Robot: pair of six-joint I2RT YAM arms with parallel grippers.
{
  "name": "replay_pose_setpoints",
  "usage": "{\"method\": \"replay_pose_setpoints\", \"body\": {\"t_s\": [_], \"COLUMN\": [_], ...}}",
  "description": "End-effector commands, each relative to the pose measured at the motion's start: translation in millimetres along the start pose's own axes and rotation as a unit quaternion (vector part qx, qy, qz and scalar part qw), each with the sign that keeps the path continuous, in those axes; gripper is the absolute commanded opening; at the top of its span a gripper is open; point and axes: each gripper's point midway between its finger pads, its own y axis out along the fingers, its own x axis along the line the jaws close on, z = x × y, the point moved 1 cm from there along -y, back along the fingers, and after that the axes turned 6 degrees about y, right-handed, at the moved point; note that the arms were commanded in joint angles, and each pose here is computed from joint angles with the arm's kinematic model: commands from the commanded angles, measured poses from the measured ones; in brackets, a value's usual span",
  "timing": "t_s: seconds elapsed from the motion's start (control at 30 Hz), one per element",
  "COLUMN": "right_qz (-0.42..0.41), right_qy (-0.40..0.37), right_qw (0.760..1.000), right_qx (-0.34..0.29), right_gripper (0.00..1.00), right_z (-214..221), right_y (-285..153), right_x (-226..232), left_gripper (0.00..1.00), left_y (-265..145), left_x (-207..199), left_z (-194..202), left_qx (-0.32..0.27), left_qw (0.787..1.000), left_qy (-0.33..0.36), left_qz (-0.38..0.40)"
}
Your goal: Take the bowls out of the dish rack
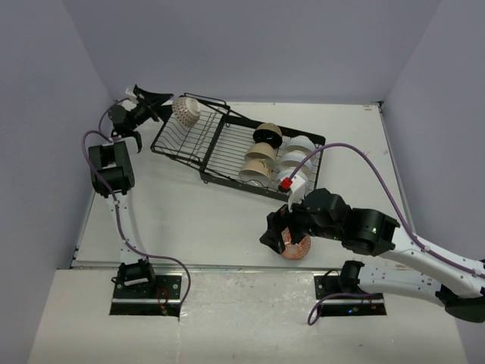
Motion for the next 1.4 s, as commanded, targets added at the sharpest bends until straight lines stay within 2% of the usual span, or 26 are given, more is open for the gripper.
{"method": "replay_pose_setpoints", "body": {"t_s": [0.0, 0.1, 0.27, 0.4, 0.43, 0.5, 0.57, 0.6, 0.93, 1.17, 1.37], "right_qz": [-0.01, -0.009, -0.005, -0.003, -0.003, -0.001, -0.001, -0.002, -0.003, -0.001, -0.004], "right_qy": [-0.005, -0.005, -0.005, -0.007, -0.007, -0.009, -0.009, -0.009, -0.008, -0.002, 0.005], "right_qw": [1.0, 1.0, 1.0, 1.0, 1.0, 1.0, 1.0, 1.0, 1.0, 1.0, 1.0], "right_qx": [-0.002, -0.003, -0.002, 0.0, -0.001, 0.0, 0.001, 0.001, -0.004, -0.014, -0.022], "right_gripper": [0.99, 0.99, 0.99, 0.99, 0.99, 0.99, 0.99, 0.99, 0.99, 0.99, 0.99], "right_z": [-2.5, -2.7, -2.0, -1.6, -2.0, -2.0, -1.8, -2.0, -3.4, -5.6, -5.0], "right_y": [1.0, 0.2, 0.1, 0.1, 0.2, 1.4, 1.8, 1.8, 0.8, -1.7, -3.5], "right_x": [5.5, 5.2, 3.5, 2.8, 2.8, 2.4, 2.2, 2.6, 3.0, 2.1, 1.2], "left_gripper": [0.56, 0.47, 0.4, 0.25, 0.24, 0.14, 0.11, 0.01, 0.0, 0.0, 0.0], "left_y": [7.9, 13.2, 20.9, 21.0, 21.6, 21.8, 21.9, 22.1, 27.7, 32.4, 39.4], "left_x": [-13.6, -7.5, 1.0, 7.2, 7.5, 9.6, 10.7, 9.9, -16.7, -78.6, -122.9], "left_z": [10.7, 13.6, 16.8, 15.3, 15.7, 15.3, 14.6, 14.4, 11.4, 16.5, 20.1], "left_qx": [0.019, 0.023, 0.025, 0.022, 0.022, 0.021, 0.019, 0.018, 0.013, 0.024, 0.033], "left_qw": [0.999, 0.999, 1.0, 1.0, 1.0, 1.0, 1.0, 1.0, 0.999, 0.991, 0.98], "left_qy": [0.023, 0.019, 0.012, 0.007, 0.007, 0.007, 0.006, 0.006, 0.042, 0.121, 0.184], "left_qz": [0.018, 0.017, 0.014, 0.009, 0.009, 0.005, 0.003, 0.003, 0.003, 0.059, 0.069]}}
